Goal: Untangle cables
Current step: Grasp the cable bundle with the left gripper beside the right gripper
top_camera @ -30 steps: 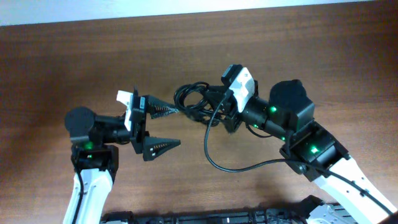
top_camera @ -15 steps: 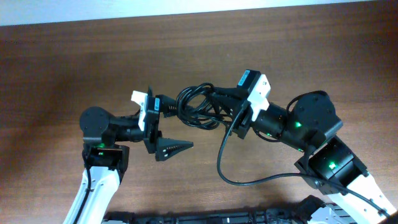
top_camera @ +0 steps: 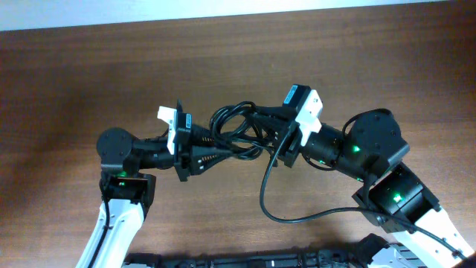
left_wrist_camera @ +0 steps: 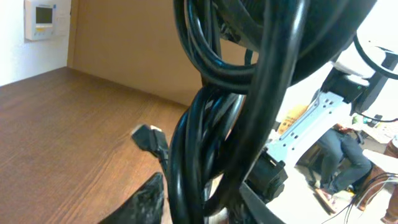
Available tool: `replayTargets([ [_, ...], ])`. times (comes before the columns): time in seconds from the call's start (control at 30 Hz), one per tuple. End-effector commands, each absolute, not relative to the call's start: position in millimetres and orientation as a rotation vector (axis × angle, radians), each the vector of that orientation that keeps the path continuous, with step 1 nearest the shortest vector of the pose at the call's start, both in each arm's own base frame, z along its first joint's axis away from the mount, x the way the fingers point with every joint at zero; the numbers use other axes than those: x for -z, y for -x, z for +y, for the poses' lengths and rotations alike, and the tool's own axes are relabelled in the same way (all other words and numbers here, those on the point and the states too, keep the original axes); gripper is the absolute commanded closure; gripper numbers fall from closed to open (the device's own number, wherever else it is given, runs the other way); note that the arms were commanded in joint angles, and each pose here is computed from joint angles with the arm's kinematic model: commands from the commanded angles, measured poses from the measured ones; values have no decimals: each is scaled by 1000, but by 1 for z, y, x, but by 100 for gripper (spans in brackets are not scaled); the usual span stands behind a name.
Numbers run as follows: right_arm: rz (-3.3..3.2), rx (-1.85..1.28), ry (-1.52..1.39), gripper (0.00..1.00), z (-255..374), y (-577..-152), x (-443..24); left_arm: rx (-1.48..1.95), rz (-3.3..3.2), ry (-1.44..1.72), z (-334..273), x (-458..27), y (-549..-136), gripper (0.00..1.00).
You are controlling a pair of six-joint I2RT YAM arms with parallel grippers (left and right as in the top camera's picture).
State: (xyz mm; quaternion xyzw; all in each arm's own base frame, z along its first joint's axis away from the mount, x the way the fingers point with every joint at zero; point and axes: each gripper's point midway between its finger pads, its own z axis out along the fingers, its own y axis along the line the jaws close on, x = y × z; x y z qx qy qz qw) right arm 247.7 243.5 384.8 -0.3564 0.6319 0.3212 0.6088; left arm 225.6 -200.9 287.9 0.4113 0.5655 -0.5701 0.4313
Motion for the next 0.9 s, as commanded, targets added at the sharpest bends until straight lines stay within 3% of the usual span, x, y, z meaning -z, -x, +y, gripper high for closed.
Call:
replayTargets([
  [0.0, 1390, -744, 805, 96, 241, -242, -409, 1427, 1382, -1070, -202, -294, -220, 62],
  [0.1, 1398, -720, 780, 96, 238, -246, -410, 1426, 1382, -1069, -202, -294, -220, 62],
  [0.13, 1397, -724, 783, 96, 238, -246, -410, 1425, 1381, -1070, -202, -294, -220, 67],
  [0.2, 1391, -731, 791, 96, 239, -244, -410, 1425, 1381, -1070, -202, -294, -220, 94],
  [0.23, 1390, -730, 791, 96, 239, -244, -411, 1425, 1381, -1070, -202, -294, -220, 100],
  [0.43, 1426, -696, 759, 96, 230, -251, -406, 1384, 1414, -984, -194, -296, -235, 100],
  [0.53, 1411, -692, 753, 96, 220, -241, -413, 1369, 1542, -724, -165, -297, -268, 100],
  [0.87, 1468, -714, 782, 96, 215, -226, -401, 1385, 1641, -189, -135, -305, -319, 100],
])
